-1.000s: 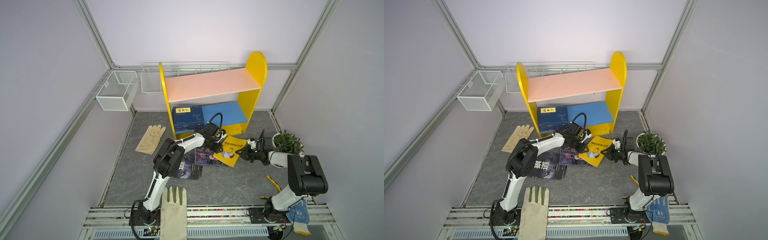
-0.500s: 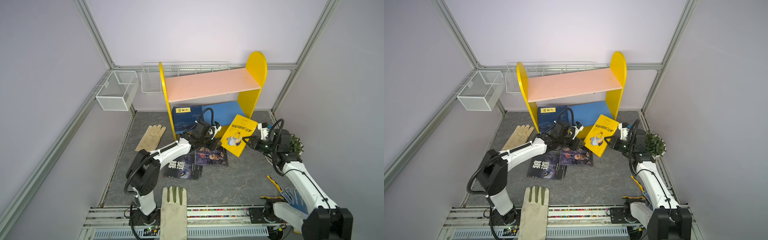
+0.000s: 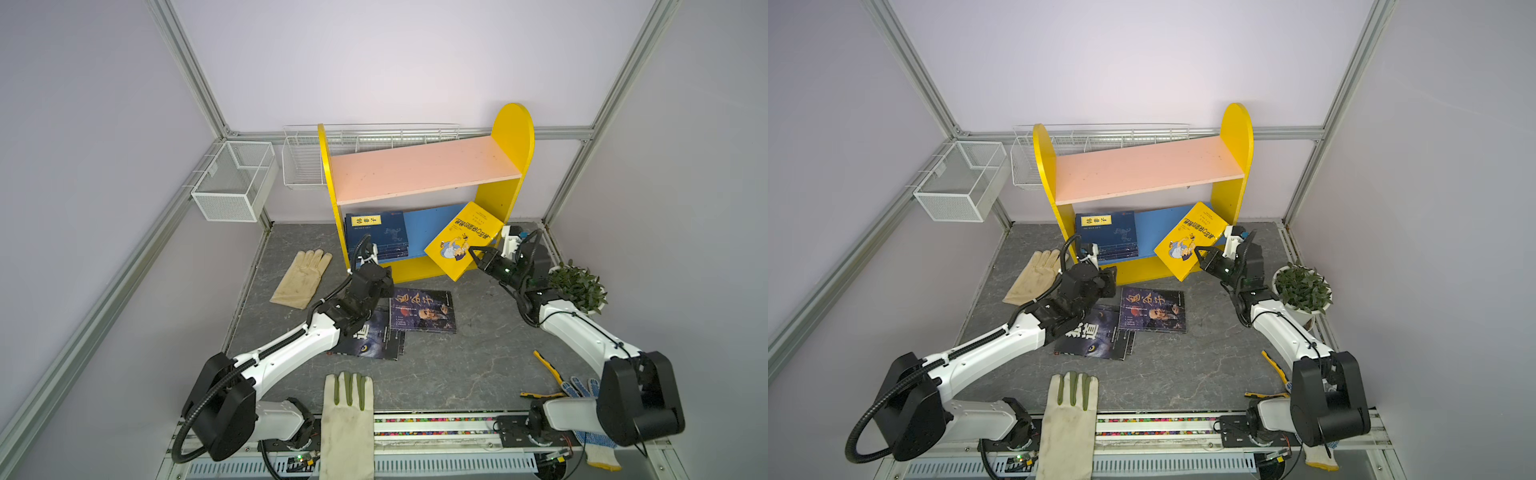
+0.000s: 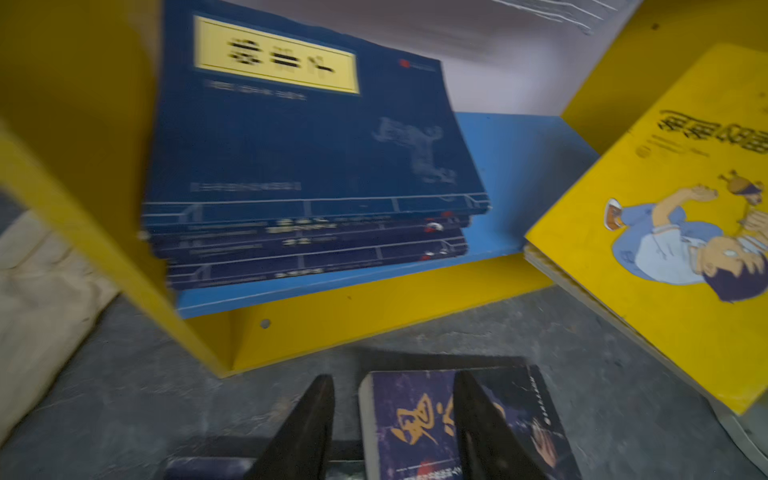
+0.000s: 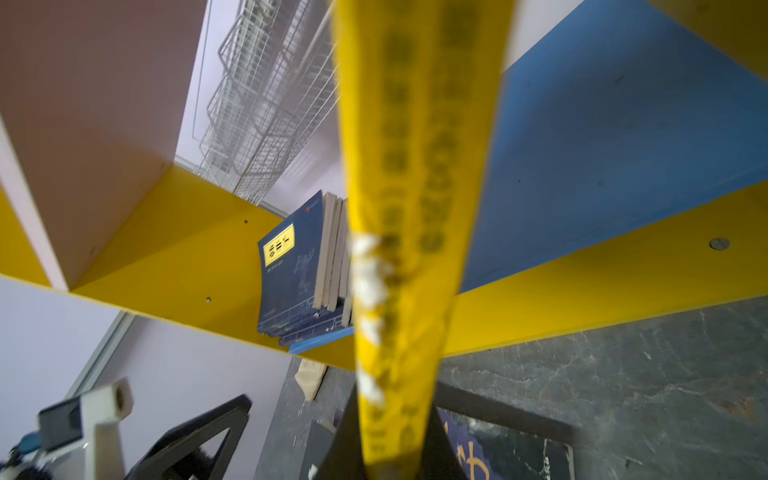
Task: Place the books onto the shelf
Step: 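Place the yellow book on the blue shelf with the right gripper while the left withdraws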
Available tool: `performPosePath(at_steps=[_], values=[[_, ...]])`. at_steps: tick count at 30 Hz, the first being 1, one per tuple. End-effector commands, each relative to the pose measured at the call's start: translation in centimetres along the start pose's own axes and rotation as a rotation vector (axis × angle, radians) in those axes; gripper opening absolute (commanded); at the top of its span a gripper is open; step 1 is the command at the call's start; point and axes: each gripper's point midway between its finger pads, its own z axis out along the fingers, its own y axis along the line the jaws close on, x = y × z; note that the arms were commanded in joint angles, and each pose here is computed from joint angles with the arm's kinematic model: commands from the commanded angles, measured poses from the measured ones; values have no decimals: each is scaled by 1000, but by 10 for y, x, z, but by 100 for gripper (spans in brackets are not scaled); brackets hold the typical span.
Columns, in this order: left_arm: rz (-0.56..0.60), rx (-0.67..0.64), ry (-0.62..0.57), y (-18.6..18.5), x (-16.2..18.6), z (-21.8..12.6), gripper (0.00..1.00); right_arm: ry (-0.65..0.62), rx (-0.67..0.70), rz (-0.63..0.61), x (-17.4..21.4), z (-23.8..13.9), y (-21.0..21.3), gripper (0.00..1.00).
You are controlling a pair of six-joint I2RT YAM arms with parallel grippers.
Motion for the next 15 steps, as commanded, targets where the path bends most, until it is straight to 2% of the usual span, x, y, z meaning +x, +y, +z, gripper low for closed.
performPosePath(at_steps=[1,8,15], values=[[-128,-205,-126,43,-24,-22,47,-270,-134,-43,-64,3,53,7],[-114,-242,-87,54,-6,-21,48,-326,-225,65,-79,28,59,7],[-90,-258,-67,53,-2,-13,48,-329,-61,153,-64,59,26,10]])
